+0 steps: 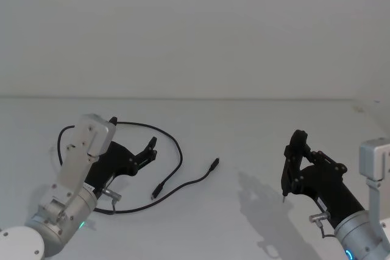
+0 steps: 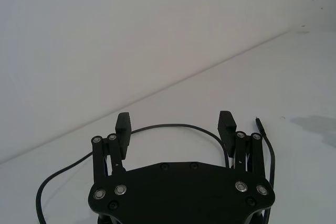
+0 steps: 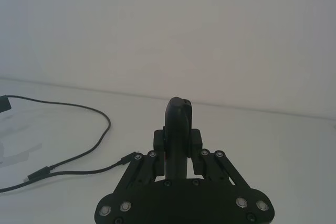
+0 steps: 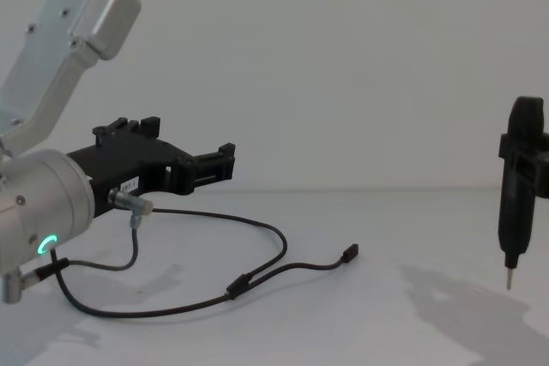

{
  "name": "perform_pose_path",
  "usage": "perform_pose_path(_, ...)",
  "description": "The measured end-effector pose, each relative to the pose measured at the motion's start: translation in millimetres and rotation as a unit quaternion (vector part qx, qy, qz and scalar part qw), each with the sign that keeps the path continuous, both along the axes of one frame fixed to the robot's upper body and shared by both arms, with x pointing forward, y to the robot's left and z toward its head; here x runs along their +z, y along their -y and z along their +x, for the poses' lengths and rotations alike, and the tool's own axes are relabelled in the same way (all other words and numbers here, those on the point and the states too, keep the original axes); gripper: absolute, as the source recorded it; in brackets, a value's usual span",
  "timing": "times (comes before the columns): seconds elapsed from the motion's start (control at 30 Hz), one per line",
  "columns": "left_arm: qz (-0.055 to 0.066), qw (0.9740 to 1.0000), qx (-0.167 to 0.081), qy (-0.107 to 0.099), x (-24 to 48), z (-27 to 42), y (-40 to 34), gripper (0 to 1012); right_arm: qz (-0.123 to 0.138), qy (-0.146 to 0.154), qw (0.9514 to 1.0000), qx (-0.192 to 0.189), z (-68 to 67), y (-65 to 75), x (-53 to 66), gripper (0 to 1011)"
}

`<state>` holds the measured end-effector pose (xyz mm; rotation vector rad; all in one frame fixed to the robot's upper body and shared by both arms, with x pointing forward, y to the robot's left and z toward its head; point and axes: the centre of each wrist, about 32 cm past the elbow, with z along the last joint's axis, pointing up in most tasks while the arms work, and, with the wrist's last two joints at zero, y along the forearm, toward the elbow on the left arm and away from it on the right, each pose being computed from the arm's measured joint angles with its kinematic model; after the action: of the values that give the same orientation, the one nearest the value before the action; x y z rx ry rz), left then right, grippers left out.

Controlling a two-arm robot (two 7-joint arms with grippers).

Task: Pick up the data cable with the one hand.

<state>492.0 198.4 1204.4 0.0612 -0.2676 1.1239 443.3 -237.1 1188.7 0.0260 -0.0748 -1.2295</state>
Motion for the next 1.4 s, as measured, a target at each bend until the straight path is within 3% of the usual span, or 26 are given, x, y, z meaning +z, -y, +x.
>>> perform_pose_path(0.7,-0.003,0.9999,-0.01,0.002,0.2,1.8,-2.3,1002,0.0,0.0,1.0,0.0,0.0,0.0,0.0,279)
perform_pose_path(1.0,-0.012,0.9987,-0.049,-0.001,1.4,5.8,-10.2,1001,0.0,0.0,1.0,0.0,0.0,0.0,0.0,279)
perform_pose_path(1.2,-0.013,0.9962,-0.085,-0.014,1.1,7.9,-18.0,1001,0.0,0.0,1.0,0.0,0.0,0.0,0.0,279)
perform_pose_path(1.4,-0.004,0.9902,-0.133,-0.044,-3.2,10.6,-26.7,1001,0.0,0.0,1.0,0.0,0.0,0.0,0.0,279)
